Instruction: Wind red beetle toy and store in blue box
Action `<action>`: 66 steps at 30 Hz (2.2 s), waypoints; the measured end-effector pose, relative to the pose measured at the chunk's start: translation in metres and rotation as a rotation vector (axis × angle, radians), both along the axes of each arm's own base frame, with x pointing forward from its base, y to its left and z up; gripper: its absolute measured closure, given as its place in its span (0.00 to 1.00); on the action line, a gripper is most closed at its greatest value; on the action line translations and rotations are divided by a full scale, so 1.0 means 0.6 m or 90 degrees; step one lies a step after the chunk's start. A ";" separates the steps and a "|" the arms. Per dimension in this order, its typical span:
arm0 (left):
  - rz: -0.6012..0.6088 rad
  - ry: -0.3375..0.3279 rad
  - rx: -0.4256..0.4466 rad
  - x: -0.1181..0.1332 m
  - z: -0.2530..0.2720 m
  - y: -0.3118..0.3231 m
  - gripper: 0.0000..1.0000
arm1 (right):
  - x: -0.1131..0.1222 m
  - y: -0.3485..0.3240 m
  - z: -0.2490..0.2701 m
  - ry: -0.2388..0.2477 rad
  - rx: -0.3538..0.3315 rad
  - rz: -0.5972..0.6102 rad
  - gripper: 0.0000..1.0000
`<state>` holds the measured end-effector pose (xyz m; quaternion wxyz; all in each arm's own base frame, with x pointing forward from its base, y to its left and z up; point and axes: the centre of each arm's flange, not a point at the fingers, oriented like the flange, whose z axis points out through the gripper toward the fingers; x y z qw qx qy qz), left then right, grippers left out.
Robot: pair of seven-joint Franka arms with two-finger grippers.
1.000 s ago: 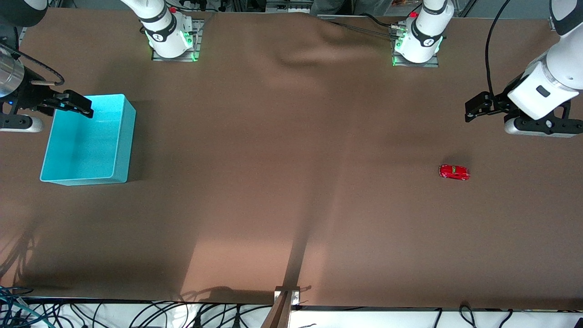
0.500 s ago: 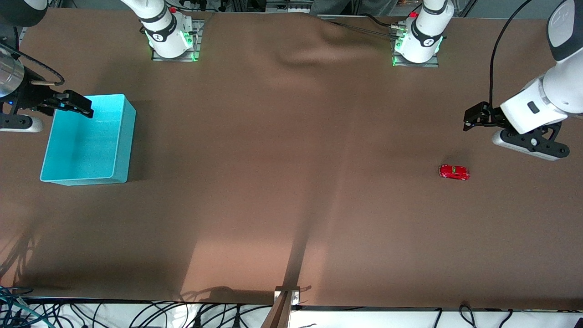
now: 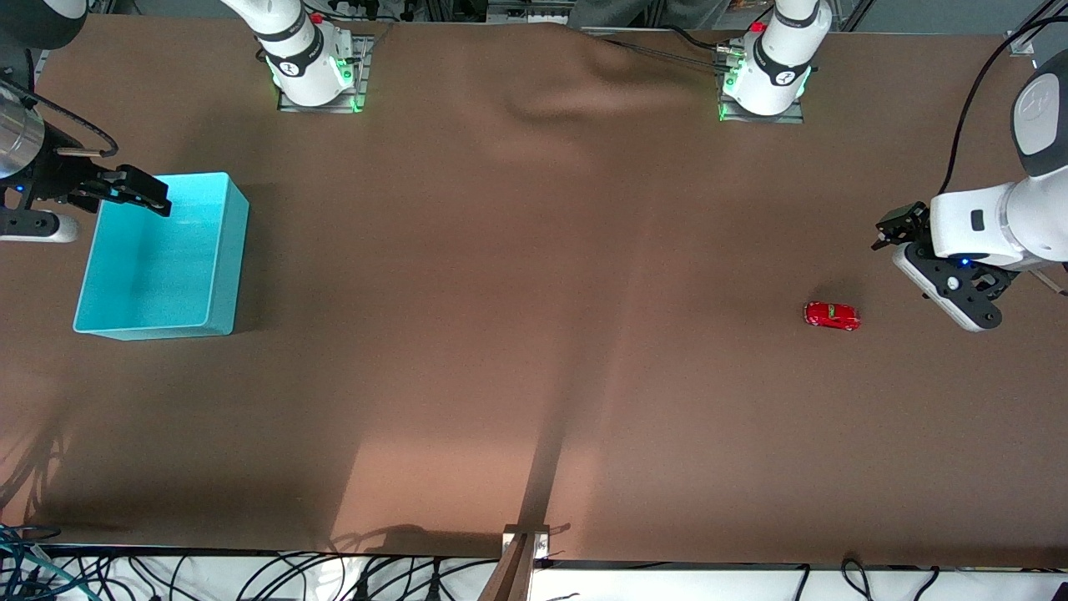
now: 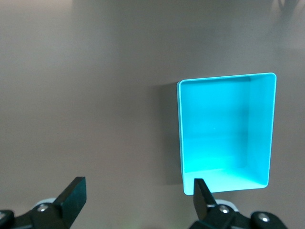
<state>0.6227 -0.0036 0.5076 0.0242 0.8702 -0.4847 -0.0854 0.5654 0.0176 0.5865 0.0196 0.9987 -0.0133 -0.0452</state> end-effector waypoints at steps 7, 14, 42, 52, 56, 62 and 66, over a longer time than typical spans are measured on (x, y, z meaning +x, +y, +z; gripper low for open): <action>-0.077 0.011 -0.017 0.012 -0.053 0.027 0.00 | 0.000 0.000 0.000 0.000 0.000 0.000 0.00; -0.108 0.041 -0.024 0.002 -0.115 0.039 0.00 | 0.000 0.000 0.000 0.000 0.000 0.000 0.00; -0.393 -0.046 -0.061 -0.083 -0.469 0.126 0.00 | 0.000 0.000 0.000 0.000 0.000 0.000 0.00; -0.417 -0.060 -0.062 -0.081 -0.506 0.141 0.00 | 0.000 0.000 0.000 0.000 0.000 0.000 0.00; -0.431 -0.066 -0.062 -0.082 -0.521 0.153 0.03 | 0.000 0.000 0.000 0.000 0.000 0.000 0.00; -0.442 -0.065 -0.065 -0.084 -0.534 0.156 0.29 | 0.000 0.000 0.000 0.000 0.000 0.000 0.00; -0.443 -0.066 -0.066 -0.083 -0.534 0.154 0.48 | 0.000 0.000 0.000 0.000 0.000 0.000 0.00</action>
